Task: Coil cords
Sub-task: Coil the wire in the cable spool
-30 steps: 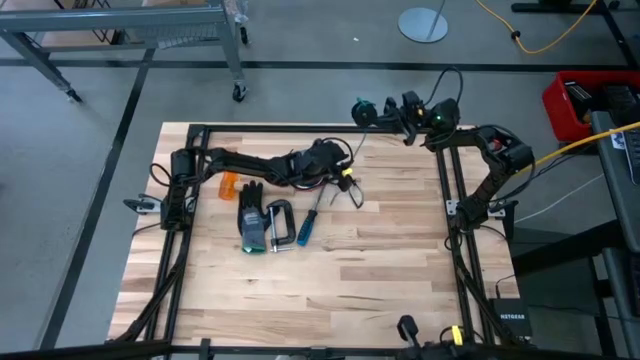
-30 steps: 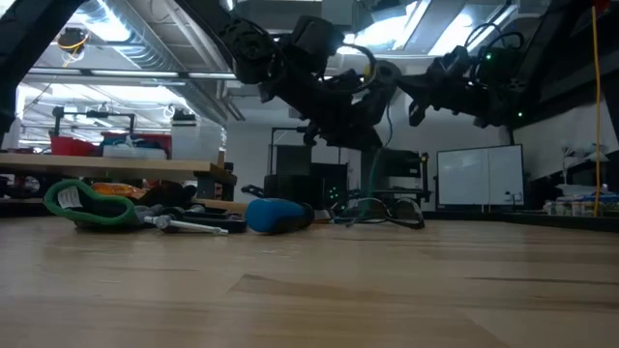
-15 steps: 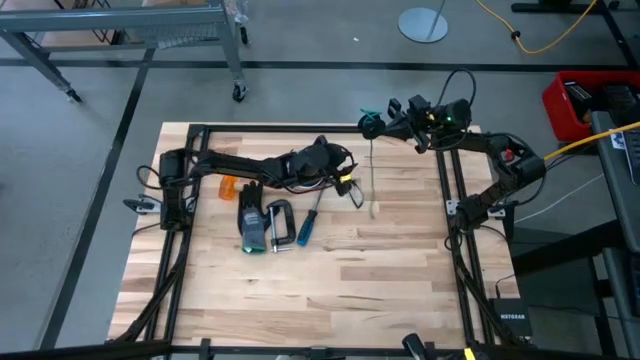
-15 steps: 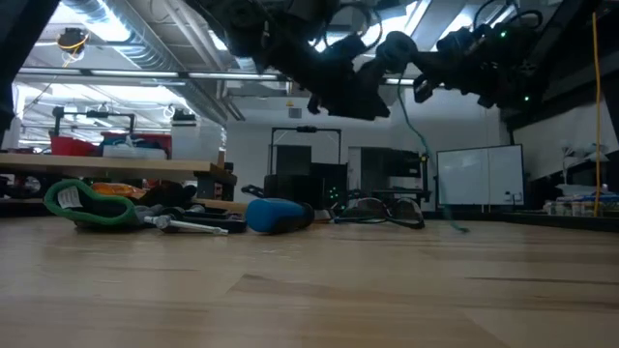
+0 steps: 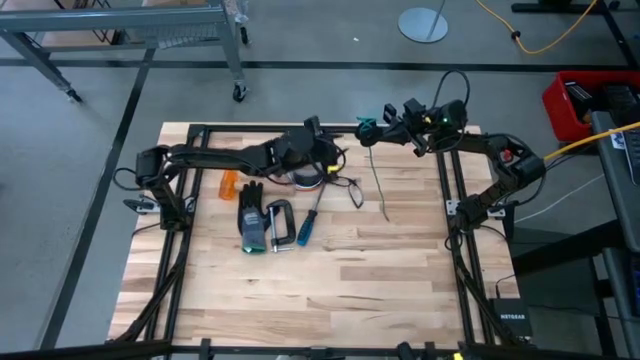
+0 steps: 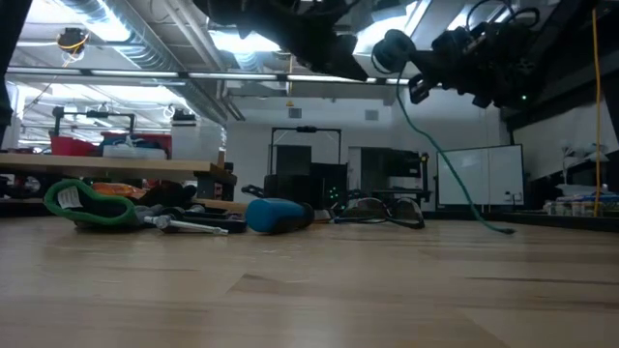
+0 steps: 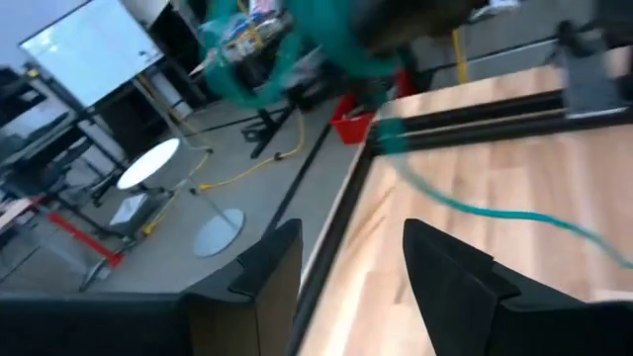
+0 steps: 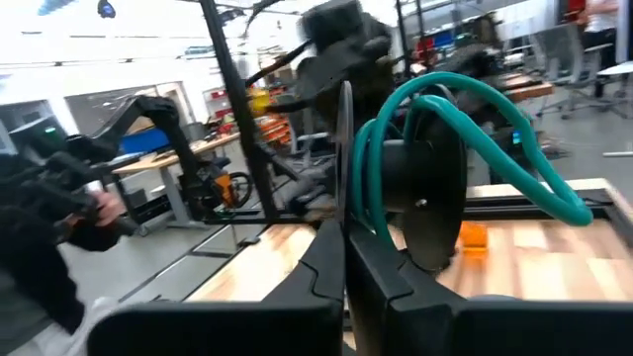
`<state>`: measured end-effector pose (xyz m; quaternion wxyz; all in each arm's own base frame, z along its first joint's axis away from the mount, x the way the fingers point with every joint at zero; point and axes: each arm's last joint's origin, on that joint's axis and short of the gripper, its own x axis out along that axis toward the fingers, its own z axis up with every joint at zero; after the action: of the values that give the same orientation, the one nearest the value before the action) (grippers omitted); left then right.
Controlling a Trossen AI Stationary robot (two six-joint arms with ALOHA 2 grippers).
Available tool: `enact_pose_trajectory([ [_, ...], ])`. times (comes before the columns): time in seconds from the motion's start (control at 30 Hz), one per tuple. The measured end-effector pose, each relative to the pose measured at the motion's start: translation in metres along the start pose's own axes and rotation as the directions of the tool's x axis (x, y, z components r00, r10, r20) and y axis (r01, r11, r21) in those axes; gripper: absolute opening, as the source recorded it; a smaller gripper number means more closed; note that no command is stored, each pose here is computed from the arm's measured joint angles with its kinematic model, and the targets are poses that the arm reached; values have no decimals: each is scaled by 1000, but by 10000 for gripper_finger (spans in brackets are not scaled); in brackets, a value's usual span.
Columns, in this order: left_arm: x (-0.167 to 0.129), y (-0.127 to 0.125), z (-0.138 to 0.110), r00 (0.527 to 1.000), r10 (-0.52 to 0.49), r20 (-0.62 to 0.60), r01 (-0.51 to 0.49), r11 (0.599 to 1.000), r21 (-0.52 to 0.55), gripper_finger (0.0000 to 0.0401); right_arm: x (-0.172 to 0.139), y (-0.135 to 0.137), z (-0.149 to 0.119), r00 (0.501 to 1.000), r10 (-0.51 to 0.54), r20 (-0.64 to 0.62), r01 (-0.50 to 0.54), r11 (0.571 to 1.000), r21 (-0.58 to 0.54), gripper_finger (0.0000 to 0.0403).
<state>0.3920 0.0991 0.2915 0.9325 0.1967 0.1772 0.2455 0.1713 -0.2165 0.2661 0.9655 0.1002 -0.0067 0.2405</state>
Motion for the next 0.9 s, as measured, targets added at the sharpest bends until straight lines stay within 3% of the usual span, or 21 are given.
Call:
enact_pose_trajectory([
  [0.27,6,22,-5,998,65,11,-65,998,-5,154,27,7,-3,993,112,-33,-112,994,-17,1],
  [0.5,5,16,-2,994,-72,83,72,997,-2,126,33,8,-4,990,135,-37,-136,991,-16,1],
  [0.9,3,15,10,979,-74,192,77,997,-10,120,35,9,-4,989,140,-37,-140,990,-16,1],
])
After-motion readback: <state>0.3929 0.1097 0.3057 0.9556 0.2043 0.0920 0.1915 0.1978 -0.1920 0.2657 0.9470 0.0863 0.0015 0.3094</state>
